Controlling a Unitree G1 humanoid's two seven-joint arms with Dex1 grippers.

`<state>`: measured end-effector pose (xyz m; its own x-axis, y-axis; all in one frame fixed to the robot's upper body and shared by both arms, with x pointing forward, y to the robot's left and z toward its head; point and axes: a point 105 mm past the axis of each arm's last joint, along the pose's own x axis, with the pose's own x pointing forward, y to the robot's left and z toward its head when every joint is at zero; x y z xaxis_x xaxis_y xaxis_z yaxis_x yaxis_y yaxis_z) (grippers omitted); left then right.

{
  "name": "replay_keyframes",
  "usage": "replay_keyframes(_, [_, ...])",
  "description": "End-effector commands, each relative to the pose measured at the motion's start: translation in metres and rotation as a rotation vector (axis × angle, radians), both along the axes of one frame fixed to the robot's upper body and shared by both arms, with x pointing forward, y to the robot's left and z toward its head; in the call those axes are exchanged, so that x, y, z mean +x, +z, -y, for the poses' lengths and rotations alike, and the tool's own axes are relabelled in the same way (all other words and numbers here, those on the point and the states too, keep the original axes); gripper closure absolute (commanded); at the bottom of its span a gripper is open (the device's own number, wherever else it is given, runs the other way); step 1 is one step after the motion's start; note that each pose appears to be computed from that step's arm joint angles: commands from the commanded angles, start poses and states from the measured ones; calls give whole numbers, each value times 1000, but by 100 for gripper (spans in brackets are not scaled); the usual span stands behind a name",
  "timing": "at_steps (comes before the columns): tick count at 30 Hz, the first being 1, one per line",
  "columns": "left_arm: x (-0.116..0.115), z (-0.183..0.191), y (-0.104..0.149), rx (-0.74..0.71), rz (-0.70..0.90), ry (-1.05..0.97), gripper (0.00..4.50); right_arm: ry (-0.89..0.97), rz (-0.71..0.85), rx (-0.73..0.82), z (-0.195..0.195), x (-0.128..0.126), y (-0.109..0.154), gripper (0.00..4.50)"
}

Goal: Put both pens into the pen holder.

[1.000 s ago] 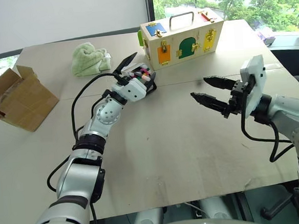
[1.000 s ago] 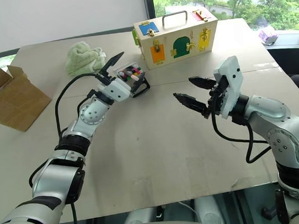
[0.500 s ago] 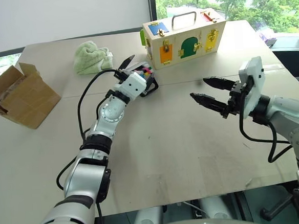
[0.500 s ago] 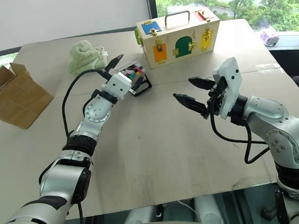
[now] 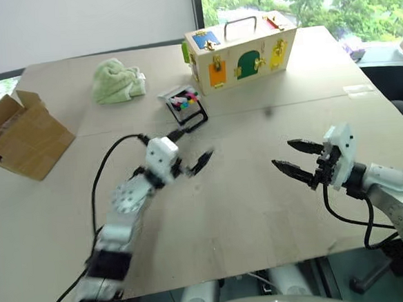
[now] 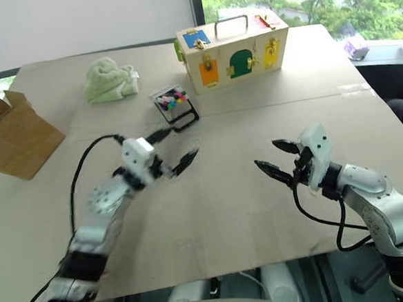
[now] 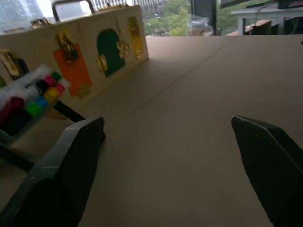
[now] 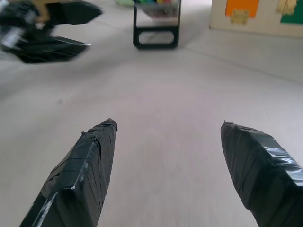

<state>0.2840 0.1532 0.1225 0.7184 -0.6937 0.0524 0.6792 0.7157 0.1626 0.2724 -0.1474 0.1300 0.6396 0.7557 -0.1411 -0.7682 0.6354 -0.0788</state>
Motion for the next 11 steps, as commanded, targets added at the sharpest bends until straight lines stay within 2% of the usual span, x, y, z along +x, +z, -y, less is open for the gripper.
replay_keyframes(1, [-31, -15, 1, 17, -114, 29, 9, 22, 84, -22, 16, -3, -4, 77])
replay_keyframes(2, [-35, -18, -3, 42, -137, 47, 9, 21, 92, -7, 19, -3, -5, 77])
replay_keyframes(5, [-56, -30, -18, 44, -213, 130, 0, 53, 44, -37, 30, -5, -24, 3])
replay_keyframes(8, [-69, -31, -22, 59, -228, 160, 0, 66, 48, -77, 35, -1, -36, 3])
replay_keyframes(11, [-70, -33, -23, 69, -222, 213, 0, 101, -7, -25, 32, -1, -38, 3])
